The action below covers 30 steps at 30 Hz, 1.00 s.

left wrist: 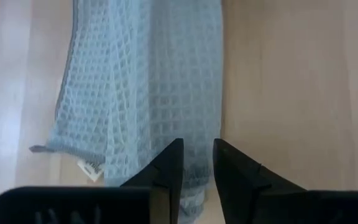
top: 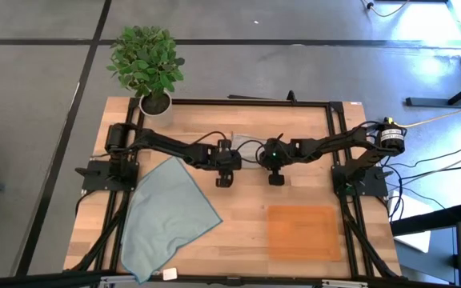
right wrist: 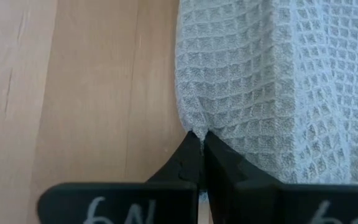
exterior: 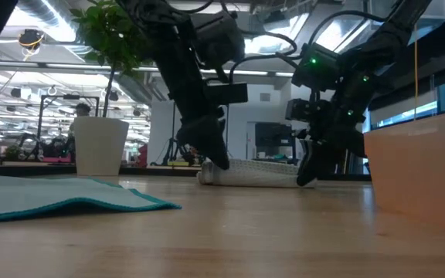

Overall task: Roll microfiber towels into tight, uniform cylinder then place into a basket
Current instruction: Roll the gray microfiber towel

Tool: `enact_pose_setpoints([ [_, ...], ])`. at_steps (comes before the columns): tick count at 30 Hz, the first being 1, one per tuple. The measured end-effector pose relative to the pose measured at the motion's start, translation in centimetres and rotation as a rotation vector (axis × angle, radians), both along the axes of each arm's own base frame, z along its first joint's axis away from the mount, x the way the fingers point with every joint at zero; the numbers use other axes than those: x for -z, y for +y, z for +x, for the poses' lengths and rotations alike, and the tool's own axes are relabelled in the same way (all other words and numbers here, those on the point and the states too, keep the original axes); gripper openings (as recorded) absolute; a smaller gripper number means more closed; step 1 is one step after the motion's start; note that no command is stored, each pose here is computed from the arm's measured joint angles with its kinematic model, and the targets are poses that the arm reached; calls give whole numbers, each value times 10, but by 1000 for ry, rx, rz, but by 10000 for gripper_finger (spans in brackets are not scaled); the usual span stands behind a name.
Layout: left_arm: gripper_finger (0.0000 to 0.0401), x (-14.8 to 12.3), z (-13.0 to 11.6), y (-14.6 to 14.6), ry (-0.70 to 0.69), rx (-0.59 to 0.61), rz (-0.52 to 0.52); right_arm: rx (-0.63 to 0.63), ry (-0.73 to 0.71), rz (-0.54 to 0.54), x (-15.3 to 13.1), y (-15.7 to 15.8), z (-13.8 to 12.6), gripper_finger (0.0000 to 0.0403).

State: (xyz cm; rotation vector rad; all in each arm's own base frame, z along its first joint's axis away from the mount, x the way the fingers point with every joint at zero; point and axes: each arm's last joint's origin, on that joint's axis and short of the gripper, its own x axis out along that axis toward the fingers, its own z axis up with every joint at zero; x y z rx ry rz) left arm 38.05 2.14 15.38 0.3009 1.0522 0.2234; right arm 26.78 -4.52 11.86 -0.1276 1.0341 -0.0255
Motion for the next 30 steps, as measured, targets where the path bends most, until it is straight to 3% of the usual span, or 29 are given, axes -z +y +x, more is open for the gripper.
enact_pose_setpoints([
  [20,76,22,4,1,51,19,-6,0,-2,-2,0,0,0,10],
  [25,76,29,6,6,46,-5,-71,-1,-4,-2,0,0,0,10],
  [30,46,39,7,10,72,13,-100,0,-3,-3,0,0,0,10],
])
